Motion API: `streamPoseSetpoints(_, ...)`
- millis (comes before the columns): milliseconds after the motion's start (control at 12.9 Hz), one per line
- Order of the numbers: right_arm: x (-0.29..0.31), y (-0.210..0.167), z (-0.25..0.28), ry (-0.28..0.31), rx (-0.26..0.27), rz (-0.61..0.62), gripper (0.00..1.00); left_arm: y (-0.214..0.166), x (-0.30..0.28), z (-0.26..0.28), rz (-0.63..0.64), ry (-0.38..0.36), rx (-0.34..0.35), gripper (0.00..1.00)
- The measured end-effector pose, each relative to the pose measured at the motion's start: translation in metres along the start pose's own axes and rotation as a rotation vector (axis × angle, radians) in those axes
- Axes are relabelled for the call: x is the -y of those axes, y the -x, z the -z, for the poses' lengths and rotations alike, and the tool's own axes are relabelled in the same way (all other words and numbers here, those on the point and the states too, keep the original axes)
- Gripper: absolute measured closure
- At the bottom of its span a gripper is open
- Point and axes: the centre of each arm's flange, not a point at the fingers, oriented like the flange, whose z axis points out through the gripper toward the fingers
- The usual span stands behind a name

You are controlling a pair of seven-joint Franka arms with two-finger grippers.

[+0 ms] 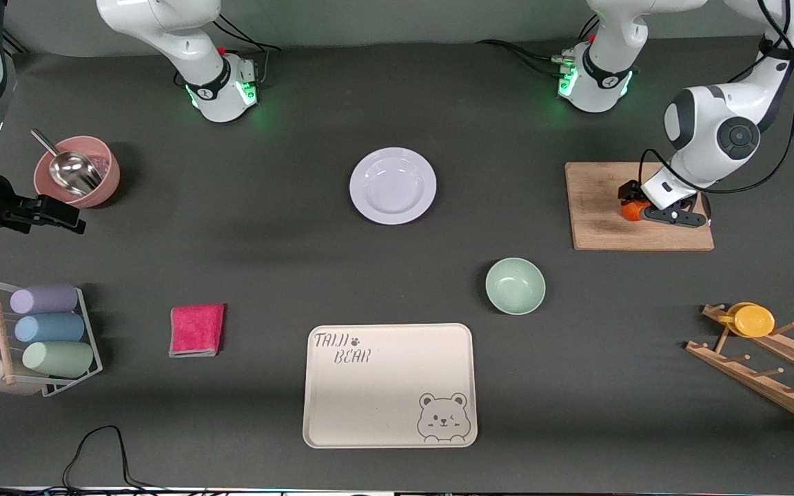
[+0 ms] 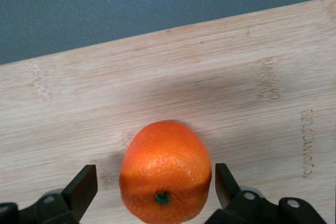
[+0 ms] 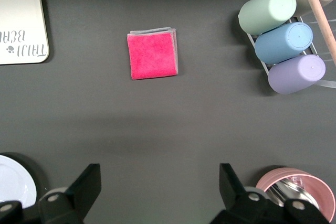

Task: Place orange and plate with both arms
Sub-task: 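Lower the left gripper and grasp the orange, then carry the orange with the left gripper onto the white plate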

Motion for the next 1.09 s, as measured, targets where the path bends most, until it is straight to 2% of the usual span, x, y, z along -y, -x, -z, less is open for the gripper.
streamPoseSetpoints(155, 0.000, 0.000, 0.000, 0.000, 0.000, 0.000, 0.00, -0.001, -0.001, 0.000, -0.002, -0.001, -0.002, 0.04)
streamPoseSetpoints(233, 0.000, 0.000, 0.000, 0.000, 0.000, 0.000, 0.00, -0.001, -0.001, 0.000, -0.001, -0.001, -0.003, 0.11)
streamPoseSetpoints(310, 0.000, 0.000, 0.000, 0.000, 0.000, 0.000, 0.00, -0.002, -0.002, 0.001, 0.000, -0.001, -0.005, 0.25)
streamPoseSetpoints(388, 0.000, 0.000, 0.000, 0.000, 0.000, 0.000, 0.00, -0.003, -0.004, 0.003, -0.001, -0.003, -0.009, 0.31)
streamPoseSetpoints(621, 0.000, 0.000, 0.000, 0.000, 0.000, 0.000, 0.00, -0.014, -0.009, 0.013, 0.009, -0.008, -0.021, 0.31)
streamPoseSetpoints(698, 0.000, 0.000, 0.000, 0.000, 0.000, 0.000, 0.00, -0.018, -0.012, 0.019, 0.028, -0.003, -0.005, 0.31)
streamPoseSetpoints(853, 0.000, 0.000, 0.000, 0.000, 0.000, 0.000, 0.00, -0.048, -0.042, 0.063, 0.081, -0.006, 0.044, 0.31)
streamPoseSetpoints(1086, 0.000, 0.000, 0.000, 0.000, 0.000, 0.000, 0.00, -0.085, -0.121, 0.141, 0.157, 0.036, 0.048, 0.31)
